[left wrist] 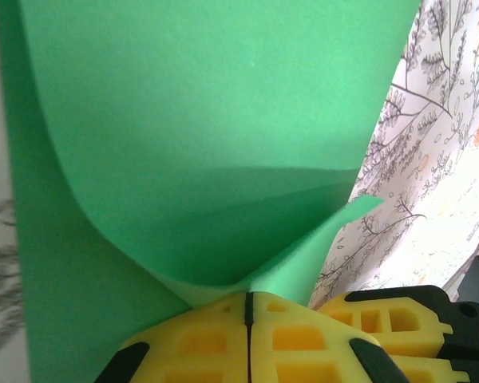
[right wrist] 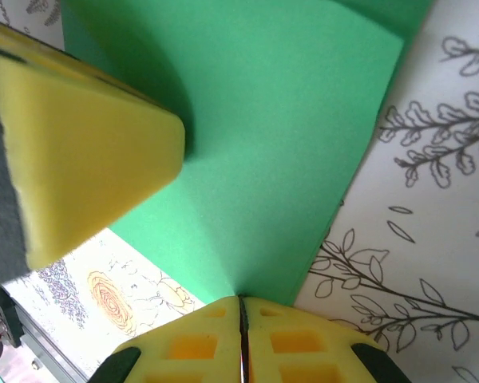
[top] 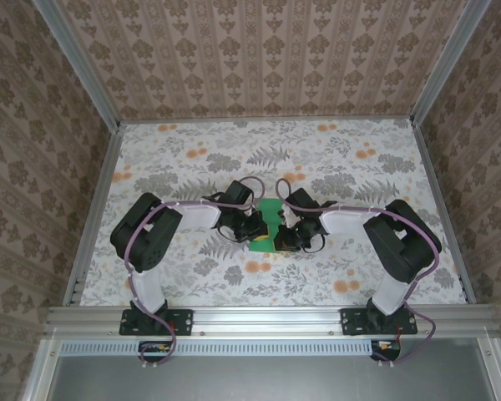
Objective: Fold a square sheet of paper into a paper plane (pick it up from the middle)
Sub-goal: Fold the triangle a second time at the center of the table.
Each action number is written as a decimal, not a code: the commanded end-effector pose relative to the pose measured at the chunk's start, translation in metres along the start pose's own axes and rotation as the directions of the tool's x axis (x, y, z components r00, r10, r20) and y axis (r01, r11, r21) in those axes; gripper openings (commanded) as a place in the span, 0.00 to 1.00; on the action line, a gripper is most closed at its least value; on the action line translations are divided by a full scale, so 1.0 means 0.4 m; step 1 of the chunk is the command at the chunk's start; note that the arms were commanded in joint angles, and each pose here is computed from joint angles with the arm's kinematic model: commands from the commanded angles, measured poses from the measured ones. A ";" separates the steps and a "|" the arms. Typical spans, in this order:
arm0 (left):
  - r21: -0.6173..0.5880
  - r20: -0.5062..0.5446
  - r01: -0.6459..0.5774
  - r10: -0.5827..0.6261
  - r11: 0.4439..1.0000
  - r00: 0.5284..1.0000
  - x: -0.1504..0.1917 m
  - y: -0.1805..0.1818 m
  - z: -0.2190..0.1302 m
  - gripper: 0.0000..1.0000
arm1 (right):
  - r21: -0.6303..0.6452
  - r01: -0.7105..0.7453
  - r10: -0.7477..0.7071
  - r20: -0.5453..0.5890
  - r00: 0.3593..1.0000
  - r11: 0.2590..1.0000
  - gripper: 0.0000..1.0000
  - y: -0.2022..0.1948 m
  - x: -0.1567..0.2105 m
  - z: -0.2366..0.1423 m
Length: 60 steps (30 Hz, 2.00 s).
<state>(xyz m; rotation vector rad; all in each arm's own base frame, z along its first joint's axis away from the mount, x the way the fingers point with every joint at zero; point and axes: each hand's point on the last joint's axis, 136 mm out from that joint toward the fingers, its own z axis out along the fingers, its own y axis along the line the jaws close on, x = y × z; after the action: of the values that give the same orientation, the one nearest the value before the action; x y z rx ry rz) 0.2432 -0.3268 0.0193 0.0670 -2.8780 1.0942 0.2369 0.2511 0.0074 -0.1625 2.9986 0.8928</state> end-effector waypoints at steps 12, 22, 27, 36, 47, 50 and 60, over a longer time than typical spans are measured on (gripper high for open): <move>-0.108 0.137 0.032 -0.017 0.994 0.990 -0.136 0.108 -0.103 0.07 | 0.291 -0.069 0.108 -0.120 0.987 0.954 0.10 -0.182 0.116 0.030; 0.034 0.181 -0.136 0.127 0.990 0.975 -0.113 -0.048 -0.164 0.07 | 0.239 -0.070 0.095 -0.093 0.991 0.968 0.10 -0.144 0.091 0.020; 0.074 0.120 -0.163 0.154 0.984 0.981 -0.066 -0.078 -0.093 0.07 | 0.241 -0.075 0.101 -0.094 0.990 0.968 0.09 -0.147 0.094 0.022; 0.061 0.026 -0.175 0.174 0.983 0.984 -0.033 -0.075 -0.003 0.06 | 0.246 -0.079 0.106 -0.100 0.989 0.966 0.09 -0.153 0.099 0.026; -0.073 0.072 -0.110 0.115 0.991 0.991 -0.076 0.063 -0.022 0.06 | 0.317 -0.078 0.125 -0.129 0.984 0.945 0.09 -0.197 0.125 0.032; -0.065 0.091 -0.088 0.094 0.994 0.991 -0.095 0.094 -0.037 0.06 | 0.337 -0.079 0.133 -0.140 0.981 0.938 0.09 -0.210 0.136 0.034; -0.102 0.121 -0.080 0.092 0.992 0.988 -0.131 0.155 -0.086 0.06 | 0.306 -0.086 0.129 -0.123 0.984 0.948 0.09 -0.186 0.117 0.030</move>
<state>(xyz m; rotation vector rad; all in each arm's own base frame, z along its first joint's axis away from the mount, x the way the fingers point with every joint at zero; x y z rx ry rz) 0.2895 -0.2899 0.0193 -0.0316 -2.9732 1.1881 0.2376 0.2507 0.0067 -0.1627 3.0076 0.8788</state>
